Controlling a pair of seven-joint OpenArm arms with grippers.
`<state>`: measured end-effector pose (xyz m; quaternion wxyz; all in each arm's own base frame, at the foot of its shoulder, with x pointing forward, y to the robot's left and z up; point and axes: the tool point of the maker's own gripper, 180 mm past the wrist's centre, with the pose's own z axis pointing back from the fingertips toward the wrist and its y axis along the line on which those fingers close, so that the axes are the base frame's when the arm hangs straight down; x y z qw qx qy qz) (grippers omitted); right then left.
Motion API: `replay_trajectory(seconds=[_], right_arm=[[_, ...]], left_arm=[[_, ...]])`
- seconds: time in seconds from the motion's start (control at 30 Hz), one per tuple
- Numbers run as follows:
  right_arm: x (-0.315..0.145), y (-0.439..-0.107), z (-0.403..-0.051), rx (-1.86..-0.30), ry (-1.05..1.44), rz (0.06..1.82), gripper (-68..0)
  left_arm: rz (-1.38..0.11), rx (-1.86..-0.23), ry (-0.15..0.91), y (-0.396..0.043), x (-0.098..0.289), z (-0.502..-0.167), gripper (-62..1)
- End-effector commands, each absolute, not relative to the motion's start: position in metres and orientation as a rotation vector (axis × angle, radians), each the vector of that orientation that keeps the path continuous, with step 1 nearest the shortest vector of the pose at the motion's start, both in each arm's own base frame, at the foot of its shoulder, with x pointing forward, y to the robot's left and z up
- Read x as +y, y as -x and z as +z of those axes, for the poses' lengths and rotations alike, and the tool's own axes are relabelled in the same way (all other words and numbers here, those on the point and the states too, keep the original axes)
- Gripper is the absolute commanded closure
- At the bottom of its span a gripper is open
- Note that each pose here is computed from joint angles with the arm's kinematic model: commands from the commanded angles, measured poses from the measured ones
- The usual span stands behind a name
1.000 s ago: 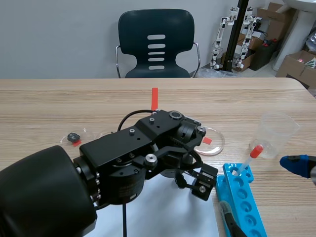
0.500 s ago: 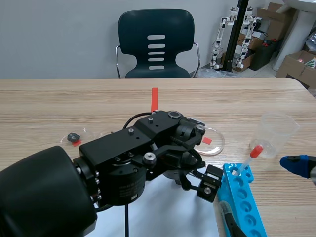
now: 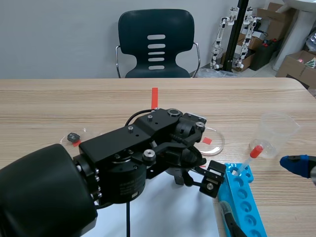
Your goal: Pick up the right mineral with the left hand
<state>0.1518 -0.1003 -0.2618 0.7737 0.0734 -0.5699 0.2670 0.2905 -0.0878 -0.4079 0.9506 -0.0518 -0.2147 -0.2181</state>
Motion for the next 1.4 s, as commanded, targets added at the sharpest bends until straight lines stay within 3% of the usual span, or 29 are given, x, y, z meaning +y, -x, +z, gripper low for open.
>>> replay_trajectory(seconds=[0.0,0.93,1.1,1.37], right_arm=[[-0.101,-0.153,-0.258,-1.252,-0.163,0.577,-67.9],[-0.101,-0.153,-0.258,-1.252,-0.163,0.577,-67.9],[-0.101,-0.153,-0.258,-1.252,-0.163,0.577,-67.9],[-0.101,-0.153,-0.258,-1.252,-0.163,0.577,-67.9]], left_arm=[[-0.464,-0.488,0.149,-0.299,-0.110,-0.388,-62.3],[-0.552,-0.464,0.145,-0.279,-0.122,-0.394,-62.3],[-0.550,-0.457,0.146,-0.278,-0.122,-0.395,-47.9],[-0.499,-0.415,0.123,-0.280,-0.107,-0.413,-46.0]])
